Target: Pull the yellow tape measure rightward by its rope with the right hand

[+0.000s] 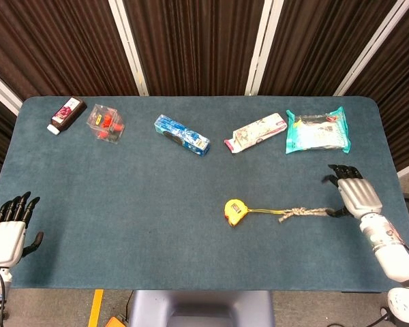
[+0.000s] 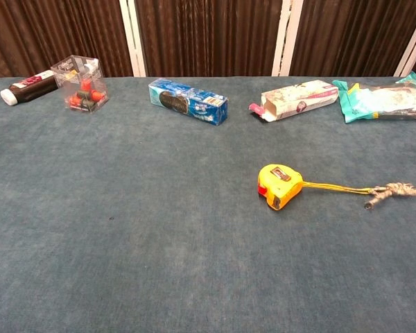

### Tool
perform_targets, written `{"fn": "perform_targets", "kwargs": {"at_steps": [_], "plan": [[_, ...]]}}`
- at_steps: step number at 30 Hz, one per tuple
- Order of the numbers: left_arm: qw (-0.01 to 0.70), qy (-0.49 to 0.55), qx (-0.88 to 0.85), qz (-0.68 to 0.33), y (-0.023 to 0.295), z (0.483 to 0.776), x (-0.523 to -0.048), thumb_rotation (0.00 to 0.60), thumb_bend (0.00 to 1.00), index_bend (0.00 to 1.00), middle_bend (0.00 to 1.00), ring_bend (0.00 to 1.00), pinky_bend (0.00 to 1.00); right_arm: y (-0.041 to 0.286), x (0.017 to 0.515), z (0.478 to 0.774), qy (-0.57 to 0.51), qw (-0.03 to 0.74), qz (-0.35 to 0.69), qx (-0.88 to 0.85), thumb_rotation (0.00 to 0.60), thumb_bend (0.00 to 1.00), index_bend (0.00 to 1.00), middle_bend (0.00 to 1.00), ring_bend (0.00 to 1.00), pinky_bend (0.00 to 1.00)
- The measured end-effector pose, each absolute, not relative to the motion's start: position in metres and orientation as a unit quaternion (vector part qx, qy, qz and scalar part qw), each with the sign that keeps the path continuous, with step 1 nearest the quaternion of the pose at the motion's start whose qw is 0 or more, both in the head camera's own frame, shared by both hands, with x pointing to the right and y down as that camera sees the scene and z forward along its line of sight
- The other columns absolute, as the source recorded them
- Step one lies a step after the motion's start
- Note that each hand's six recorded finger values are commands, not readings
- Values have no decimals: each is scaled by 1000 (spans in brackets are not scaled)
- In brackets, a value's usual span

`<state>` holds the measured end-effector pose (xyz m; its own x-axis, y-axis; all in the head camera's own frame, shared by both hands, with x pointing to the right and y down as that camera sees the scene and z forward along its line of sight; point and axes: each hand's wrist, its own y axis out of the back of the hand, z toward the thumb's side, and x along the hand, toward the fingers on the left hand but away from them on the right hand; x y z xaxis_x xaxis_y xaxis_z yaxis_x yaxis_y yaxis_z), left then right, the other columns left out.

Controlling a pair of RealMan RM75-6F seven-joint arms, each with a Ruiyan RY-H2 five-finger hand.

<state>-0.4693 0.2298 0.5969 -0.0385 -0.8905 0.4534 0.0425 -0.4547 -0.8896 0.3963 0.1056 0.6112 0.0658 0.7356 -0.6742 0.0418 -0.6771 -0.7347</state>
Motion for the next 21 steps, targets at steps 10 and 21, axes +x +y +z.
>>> {"fn": "perform_targets", "kwargs": {"at_steps": [10,21], "plan": [[371,367,-581,-625,229,596,-473,600,372,98,0,0,98,105,405,577,-381,287,579,-661,600,66,62,84,27,0],[376,360,-583,-623,230,598,-470,600,373,98,0,0,98,173,458,542,-497,302,538,-610,600,72,128,82,28,0]]}}
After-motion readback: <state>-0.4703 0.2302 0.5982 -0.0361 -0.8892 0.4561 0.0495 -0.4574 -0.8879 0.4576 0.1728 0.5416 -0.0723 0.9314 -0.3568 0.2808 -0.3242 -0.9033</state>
